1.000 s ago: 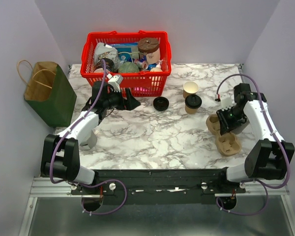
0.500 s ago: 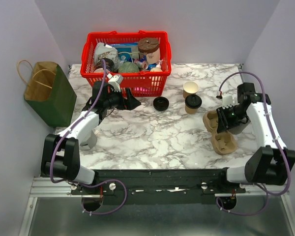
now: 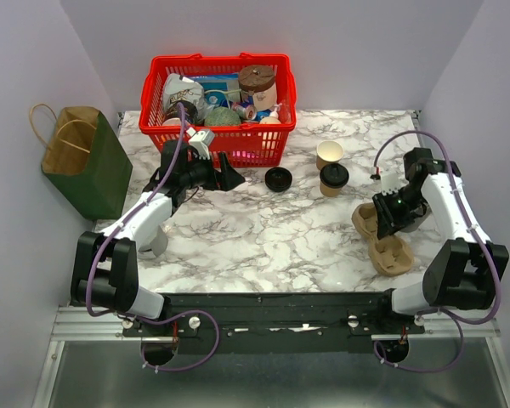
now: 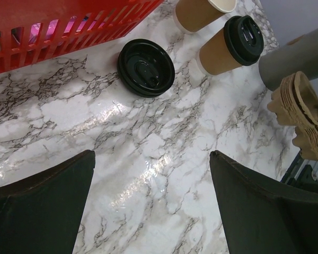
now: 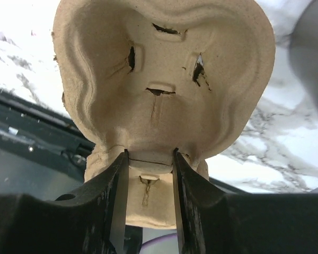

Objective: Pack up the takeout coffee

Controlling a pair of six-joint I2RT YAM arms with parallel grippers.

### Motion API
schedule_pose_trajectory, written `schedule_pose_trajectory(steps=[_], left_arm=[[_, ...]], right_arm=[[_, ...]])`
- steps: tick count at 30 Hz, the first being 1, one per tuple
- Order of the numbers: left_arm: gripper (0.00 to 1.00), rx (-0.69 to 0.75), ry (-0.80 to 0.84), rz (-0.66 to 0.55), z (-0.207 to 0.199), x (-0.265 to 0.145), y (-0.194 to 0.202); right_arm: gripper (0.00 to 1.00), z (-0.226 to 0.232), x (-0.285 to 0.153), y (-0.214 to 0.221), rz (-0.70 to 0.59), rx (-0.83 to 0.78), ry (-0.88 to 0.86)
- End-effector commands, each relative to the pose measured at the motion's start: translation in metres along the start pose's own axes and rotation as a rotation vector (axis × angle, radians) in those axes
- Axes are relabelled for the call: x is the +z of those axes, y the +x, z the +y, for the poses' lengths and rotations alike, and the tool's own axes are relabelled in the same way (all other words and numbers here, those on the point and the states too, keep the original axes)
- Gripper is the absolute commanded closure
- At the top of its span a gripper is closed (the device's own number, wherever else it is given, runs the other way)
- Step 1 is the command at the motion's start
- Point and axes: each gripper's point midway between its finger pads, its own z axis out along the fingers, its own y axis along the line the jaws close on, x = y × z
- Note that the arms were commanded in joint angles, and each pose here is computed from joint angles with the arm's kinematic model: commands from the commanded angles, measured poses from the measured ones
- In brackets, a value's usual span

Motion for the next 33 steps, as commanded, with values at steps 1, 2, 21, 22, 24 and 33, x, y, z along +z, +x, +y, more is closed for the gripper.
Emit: schedule_pose_trajectory(steps=[1,2,21,22,24,33], left_arm=[[0.03,0.015,0.031,-0.002,-0.007,0.003,-0.003],[0.03,0.014,0.029,-0.002,-0.006,0.003,-0.002],[0.03,0.009,0.033,0.009,-0.006,0.006,0.000],[0.03,0.012,0.035,0.011,-0.007,0.007,-0.001],[0.03,0.013,0.036,0.013,-0.006,0.008,0.000],[0.03,0.011,0.042,0.017,-0.008,0.009,0.001]], right_arm=[[0.99,0.022,-0.005,0.007,0.002,-0.051,-0.106],[1.00,0.016,-0.006,0.007,0.003,-0.088,-0.064],[0.99,0.013,-0.005,0.003,-0.006,-0.051,-0.021],[0.99,-0.005,-0.003,0.009,0.021,-0.028,0.100],[1.00,-0.018,-0.005,0.012,0.039,-0.085,0.199],[1.00,0.015,-0.016,0.000,0.003,-0.005,-0.091]])
